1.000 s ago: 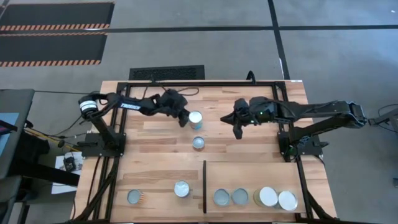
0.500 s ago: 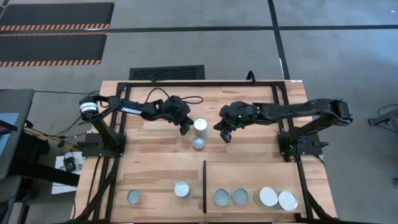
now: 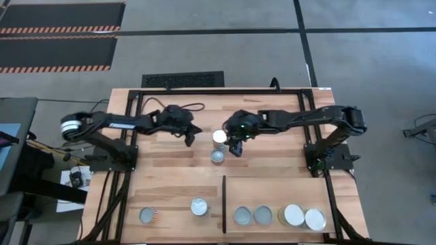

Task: Pick and place cans onto a shelf
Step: Put the canned tomatoes on the shelf

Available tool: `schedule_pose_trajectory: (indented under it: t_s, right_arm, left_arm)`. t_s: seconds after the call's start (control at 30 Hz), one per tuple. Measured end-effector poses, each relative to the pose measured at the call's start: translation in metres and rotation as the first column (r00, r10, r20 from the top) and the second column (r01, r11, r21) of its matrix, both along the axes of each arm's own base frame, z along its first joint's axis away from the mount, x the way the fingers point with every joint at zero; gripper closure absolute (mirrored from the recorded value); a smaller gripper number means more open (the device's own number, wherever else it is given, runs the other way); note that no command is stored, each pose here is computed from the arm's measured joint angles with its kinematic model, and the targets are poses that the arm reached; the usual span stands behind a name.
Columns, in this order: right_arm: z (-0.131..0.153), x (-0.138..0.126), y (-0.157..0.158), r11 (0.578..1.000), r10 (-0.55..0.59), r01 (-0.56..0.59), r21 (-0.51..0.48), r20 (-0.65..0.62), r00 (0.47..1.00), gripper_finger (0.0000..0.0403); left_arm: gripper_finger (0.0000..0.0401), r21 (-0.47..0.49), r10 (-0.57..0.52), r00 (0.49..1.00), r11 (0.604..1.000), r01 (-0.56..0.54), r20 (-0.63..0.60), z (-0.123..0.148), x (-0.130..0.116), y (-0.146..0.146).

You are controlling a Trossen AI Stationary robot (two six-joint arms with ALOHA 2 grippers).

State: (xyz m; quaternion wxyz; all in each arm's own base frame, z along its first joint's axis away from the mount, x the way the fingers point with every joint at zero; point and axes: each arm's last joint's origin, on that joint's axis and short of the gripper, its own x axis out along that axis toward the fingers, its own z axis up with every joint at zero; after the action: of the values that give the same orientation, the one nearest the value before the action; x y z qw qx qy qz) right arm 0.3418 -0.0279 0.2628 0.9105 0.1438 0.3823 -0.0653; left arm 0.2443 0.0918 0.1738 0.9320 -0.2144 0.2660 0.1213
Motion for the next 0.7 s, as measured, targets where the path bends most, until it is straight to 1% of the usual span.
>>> schedule_pose_trajectory:
  t_s: [0.07, 0.13, 0.23, 0.33, 0.37, 0.43, 0.53, 0.7]
  right_arm:
    - [-0.004, 0.01, -0.001, 0.999, 0.033, -0.035, -0.041, -0.038, 0.999, 0.0175]
    - [-0.006, 0.021, -0.002, 0.992, 0.063, -0.069, -0.103, -0.055, 0.996, 0.0166]
    - [-0.015, 0.035, -0.003, 0.971, 0.105, -0.126, -0.204, -0.112, 0.988, 0.0165]
    - [-0.024, 0.047, -0.003, 0.939, 0.132, -0.181, -0.293, -0.178, 0.975, 0.0175]
    - [-0.026, 0.048, -0.003, 0.93, 0.142, -0.201, -0.307, -0.205, 0.969, 0.018]
    - [-0.029, 0.055, -0.003, 0.922, 0.157, -0.22, -0.319, -0.211, 0.965, 0.019]
    - [-0.035, 0.056, -0.001, 0.922, 0.165, -0.239, -0.306, -0.25, 0.954, 0.0204]
    - [-0.035, 0.057, 0.008, 0.925, 0.173, -0.242, -0.294, -0.242, 0.955, 0.0215]
  left_arm:
    - [0.0401, 0.016, 0.037, 0.999, 0.999, -0.038, 0.035, 0.004, -0.011, -0.003]
    - [0.0401, 0.027, 0.067, 0.995, 0.997, -0.069, 0.079, 0.01, -0.02, -0.006]
    - [0.0401, 0.05, 0.106, 0.987, 0.992, -0.113, 0.122, 0.016, -0.031, -0.009]
    - [0.0401, 0.062, 0.119, 0.983, 0.99, -0.128, 0.141, 0.02, -0.039, -0.012]
    - [0.0401, 0.06, 0.119, 0.984, 0.99, -0.128, 0.134, 0.021, -0.041, -0.013]
    - [0.0401, 0.057, 0.121, 0.986, 0.99, -0.128, 0.119, 0.022, -0.045, -0.014]
    - [0.0401, 0.057, 0.12, 0.986, 0.99, -0.127, 0.113, 0.024, -0.048, -0.015]
    - [0.0401, 0.057, 0.119, 0.987, 0.99, -0.126, 0.108, 0.024, -0.049, -0.016]
